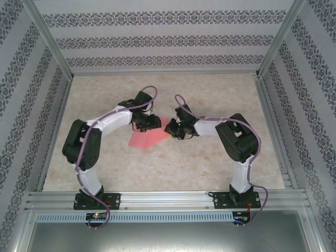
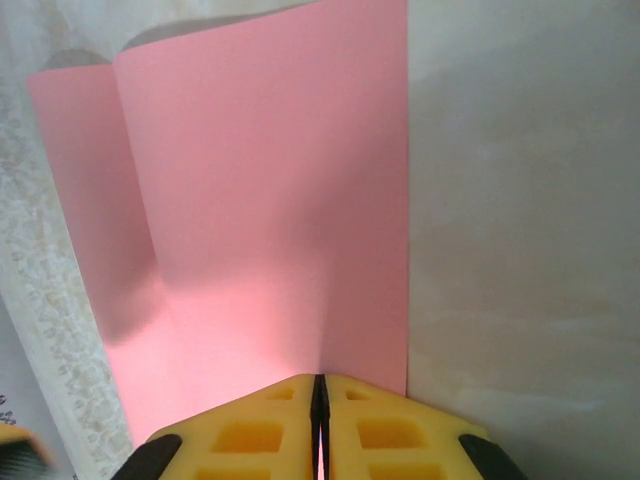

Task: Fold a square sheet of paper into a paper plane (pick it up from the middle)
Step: Turn over the paper at the center of the table.

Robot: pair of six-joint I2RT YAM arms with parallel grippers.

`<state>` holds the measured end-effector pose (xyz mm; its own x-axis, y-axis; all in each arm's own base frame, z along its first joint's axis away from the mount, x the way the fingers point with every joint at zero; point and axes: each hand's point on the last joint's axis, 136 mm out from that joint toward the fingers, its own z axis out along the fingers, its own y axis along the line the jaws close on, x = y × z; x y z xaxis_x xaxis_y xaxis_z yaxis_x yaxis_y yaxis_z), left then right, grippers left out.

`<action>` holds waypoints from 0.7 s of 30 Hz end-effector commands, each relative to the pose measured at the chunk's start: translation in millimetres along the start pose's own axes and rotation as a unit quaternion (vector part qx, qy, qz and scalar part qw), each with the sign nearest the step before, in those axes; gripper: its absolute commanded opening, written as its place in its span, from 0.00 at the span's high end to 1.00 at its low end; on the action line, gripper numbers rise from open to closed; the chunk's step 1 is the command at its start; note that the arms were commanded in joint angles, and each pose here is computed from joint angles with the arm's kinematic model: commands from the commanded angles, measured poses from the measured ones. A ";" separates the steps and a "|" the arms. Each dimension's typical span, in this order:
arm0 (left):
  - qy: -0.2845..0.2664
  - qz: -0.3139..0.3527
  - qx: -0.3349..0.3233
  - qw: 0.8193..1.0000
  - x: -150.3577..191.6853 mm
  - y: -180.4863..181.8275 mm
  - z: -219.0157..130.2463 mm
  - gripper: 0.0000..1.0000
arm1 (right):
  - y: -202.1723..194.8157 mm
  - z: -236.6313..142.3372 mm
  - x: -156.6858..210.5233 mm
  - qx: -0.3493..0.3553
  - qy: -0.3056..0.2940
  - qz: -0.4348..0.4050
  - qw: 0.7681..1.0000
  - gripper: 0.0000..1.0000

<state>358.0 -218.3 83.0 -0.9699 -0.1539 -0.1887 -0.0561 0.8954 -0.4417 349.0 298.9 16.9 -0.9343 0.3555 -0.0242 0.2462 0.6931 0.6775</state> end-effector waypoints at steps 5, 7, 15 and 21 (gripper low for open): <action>-0.021 -0.099 -0.054 0.993 3.4 64.6 -8.5 0.07 | -17.2 4.4 3.3 0.032 0.009 0.000 0.999 0.89; -0.014 -0.105 -0.061 0.993 9.7 70.5 -5.4 0.02 | -18.1 4.6 3.5 0.033 0.009 -0.001 0.999 0.89; 0.015 -0.102 -0.060 0.993 19.5 74.7 8.9 0.00 | -20.3 7.5 4.8 0.034 0.011 0.001 0.999 0.89; 0.034 -0.102 -0.040 0.993 24.7 71.5 20.3 0.00 | -19.7 8.0 5.8 0.033 0.012 0.001 0.999 0.89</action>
<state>335.2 -158.6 31.8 -0.9429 -0.3283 -0.0572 -0.2877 0.8887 -0.3570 348.7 298.8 16.5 -0.9369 0.3484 -0.0291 0.2384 0.6974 0.6759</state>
